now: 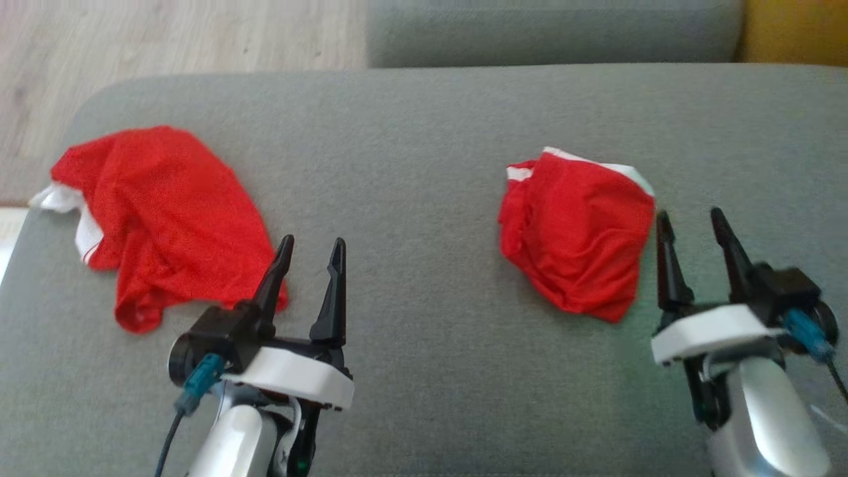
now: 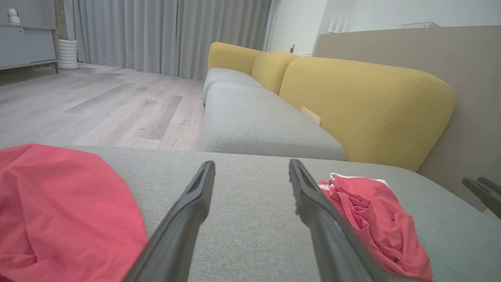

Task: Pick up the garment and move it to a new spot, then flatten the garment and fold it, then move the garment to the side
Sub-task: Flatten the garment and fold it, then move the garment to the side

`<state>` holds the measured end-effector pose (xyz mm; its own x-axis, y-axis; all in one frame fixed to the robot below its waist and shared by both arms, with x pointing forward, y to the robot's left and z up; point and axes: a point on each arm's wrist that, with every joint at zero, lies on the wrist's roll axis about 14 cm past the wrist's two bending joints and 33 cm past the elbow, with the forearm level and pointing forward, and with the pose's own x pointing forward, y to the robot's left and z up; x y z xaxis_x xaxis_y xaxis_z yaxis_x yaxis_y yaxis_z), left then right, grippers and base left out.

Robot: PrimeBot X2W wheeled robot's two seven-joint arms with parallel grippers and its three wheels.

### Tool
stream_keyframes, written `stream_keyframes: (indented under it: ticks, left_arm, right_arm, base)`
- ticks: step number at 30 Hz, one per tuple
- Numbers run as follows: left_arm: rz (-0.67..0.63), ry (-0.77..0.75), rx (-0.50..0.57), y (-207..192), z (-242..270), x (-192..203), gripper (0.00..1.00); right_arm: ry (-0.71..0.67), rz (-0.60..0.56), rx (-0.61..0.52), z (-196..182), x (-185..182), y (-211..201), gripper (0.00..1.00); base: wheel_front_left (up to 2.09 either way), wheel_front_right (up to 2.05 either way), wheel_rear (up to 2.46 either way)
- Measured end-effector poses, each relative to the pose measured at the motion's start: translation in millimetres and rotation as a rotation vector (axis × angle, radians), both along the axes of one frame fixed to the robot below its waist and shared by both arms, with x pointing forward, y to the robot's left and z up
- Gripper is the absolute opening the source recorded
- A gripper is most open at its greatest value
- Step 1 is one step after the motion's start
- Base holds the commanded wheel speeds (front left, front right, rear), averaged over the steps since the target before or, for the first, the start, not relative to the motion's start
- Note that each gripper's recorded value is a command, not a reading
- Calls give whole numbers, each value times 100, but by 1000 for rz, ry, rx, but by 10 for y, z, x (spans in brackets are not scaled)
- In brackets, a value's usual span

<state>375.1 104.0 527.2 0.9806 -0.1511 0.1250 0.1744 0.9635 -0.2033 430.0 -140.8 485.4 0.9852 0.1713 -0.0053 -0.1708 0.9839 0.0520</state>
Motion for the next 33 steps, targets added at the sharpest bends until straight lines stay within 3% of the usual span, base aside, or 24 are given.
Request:
stream_keyframes:
  ticks: [6,15,27,33]
  left_arm:
    - [-30,-1,4,-103,-4,-96,100]
    - [-33,9,25,-97,-62,-224,100]
    - [-33,36,35,-78,-157,-247,100]
    - [-26,73,35,-53,-274,-202,100]
  right_arm:
    - [-17,-77,19,36,-314,-270,100]
    - [15,-99,40,-82,-595,-331,100]
    - [60,-93,44,-197,-561,-305,100]
    - [171,-72,30,-438,-391,-228,100]
  base:
    - [0,0,0]
    - [0,0,0]
    - [0,0,0]
    - [0,0,0]
